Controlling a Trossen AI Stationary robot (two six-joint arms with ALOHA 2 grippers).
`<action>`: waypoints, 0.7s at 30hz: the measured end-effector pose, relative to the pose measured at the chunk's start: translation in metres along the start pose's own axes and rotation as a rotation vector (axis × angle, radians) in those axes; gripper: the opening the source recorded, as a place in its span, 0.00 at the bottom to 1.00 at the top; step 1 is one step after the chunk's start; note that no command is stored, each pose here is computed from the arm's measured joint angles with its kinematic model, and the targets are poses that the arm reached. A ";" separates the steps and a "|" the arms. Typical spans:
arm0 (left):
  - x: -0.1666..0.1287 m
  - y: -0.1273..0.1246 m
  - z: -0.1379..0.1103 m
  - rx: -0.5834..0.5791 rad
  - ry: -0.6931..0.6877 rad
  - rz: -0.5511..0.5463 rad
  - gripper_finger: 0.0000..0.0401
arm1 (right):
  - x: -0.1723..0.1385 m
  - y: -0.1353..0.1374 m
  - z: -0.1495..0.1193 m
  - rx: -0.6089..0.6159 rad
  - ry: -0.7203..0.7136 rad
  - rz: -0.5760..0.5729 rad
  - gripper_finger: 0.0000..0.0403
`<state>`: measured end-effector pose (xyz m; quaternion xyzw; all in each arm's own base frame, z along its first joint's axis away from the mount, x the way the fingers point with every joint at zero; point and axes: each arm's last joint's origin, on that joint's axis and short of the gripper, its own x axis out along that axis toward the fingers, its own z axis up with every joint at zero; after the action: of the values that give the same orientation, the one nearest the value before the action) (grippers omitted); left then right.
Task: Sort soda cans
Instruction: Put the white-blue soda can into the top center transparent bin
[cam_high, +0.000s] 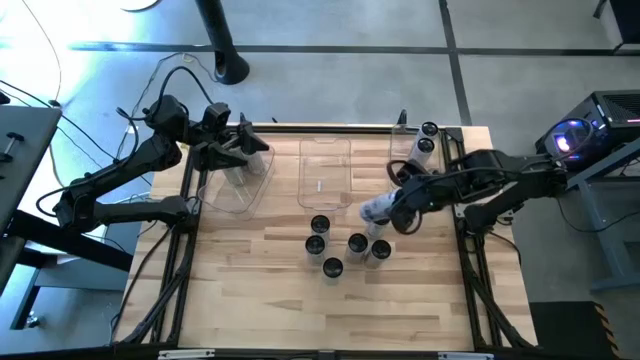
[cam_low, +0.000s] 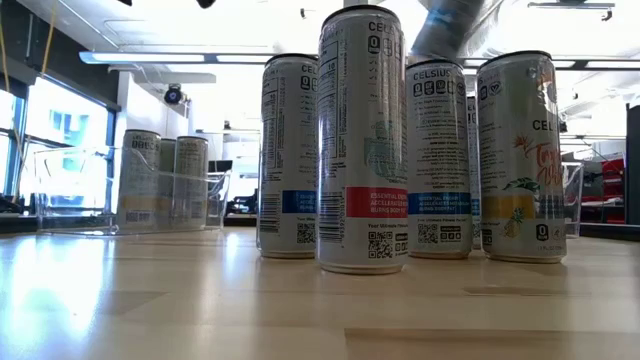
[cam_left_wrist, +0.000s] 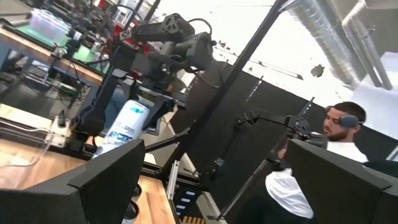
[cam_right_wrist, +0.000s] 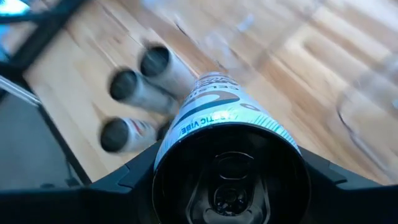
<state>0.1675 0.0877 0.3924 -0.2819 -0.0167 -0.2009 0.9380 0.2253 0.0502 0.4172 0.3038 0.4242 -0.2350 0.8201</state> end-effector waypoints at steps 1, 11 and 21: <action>0.000 0.000 0.000 0.002 -0.004 0.007 0.96 | 0.000 0.001 0.004 -0.006 -0.026 0.018 0.59; 0.000 0.009 -0.006 -0.042 -0.008 0.121 0.96 | 0.042 0.005 0.059 -0.105 -0.183 0.039 0.59; 0.000 0.012 -0.009 0.011 0.012 0.135 0.96 | 0.123 -0.033 0.114 -0.062 -0.100 -0.188 0.59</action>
<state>0.1714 0.0921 0.3790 -0.2759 0.0066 -0.1387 0.9511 0.3324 -0.0686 0.3560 0.2253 0.4165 -0.3127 0.8234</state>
